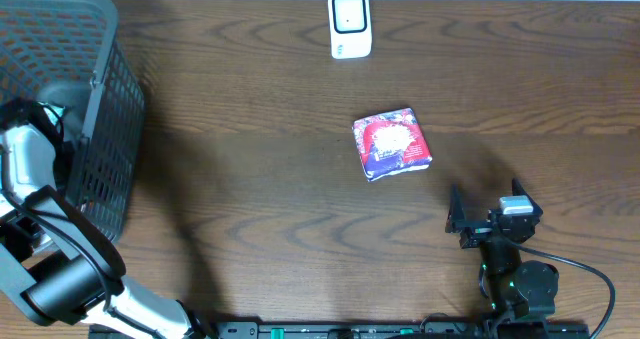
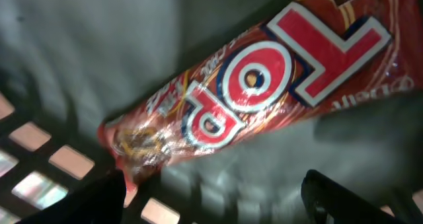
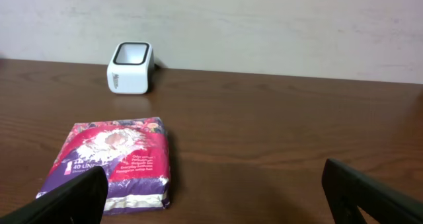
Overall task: Scan the item barcode
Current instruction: 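Move the left gripper back into the basket and grasp the red TOP bar, then carry the red TOP bar to the scanner window, then place the TOP bar on the table next to the pad pack, then return the left gripper to the basket and grasp the orange snack packet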
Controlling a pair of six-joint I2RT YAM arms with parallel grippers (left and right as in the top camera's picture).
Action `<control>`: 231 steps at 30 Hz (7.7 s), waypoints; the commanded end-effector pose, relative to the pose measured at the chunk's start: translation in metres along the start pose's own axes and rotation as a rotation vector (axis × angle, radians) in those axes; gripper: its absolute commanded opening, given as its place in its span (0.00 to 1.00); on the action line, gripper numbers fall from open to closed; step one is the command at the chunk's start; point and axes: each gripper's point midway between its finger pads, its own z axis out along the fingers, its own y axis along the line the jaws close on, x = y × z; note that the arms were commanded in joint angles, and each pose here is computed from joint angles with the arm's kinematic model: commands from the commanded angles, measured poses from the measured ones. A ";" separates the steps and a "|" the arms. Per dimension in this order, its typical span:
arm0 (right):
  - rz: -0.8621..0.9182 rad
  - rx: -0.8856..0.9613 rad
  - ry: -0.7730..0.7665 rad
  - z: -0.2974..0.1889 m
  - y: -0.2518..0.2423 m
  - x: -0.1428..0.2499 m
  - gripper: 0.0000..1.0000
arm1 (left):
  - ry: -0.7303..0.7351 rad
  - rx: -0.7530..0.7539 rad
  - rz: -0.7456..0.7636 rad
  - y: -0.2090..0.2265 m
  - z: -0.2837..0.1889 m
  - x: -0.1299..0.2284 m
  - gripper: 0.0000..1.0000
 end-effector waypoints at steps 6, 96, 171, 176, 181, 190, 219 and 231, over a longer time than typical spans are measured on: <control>-0.008 0.001 0.002 0.000 0.000 0.001 0.99 | -0.025 0.019 0.096 -0.008 0.019 -0.004 0.80; -0.008 0.001 0.002 0.000 0.000 0.001 0.99 | -0.926 1.053 0.181 -0.304 -0.359 0.029 0.07; -0.008 0.001 0.002 0.000 0.000 0.001 0.99 | -1.305 0.063 -0.571 0.026 -0.327 -0.062 0.98; -0.008 0.001 0.002 0.000 0.000 0.001 0.99 | -1.140 -0.160 -0.398 0.055 -0.282 -0.064 0.98; -0.008 0.001 0.002 0.000 0.000 0.001 1.00 | -0.921 -0.302 -0.181 0.069 -0.227 -0.068 0.98; -0.008 0.001 0.002 0.000 0.000 0.001 0.99 | -0.756 -0.296 -0.137 0.071 -0.170 -0.078 0.98; -0.008 0.001 0.002 0.000 0.000 0.001 0.99 | -0.555 -0.217 -0.110 0.070 -0.049 -0.116 0.92; -0.008 0.001 0.002 0.000 0.000 0.001 0.99 | -0.611 -0.168 0.029 0.062 -0.043 -0.134 0.92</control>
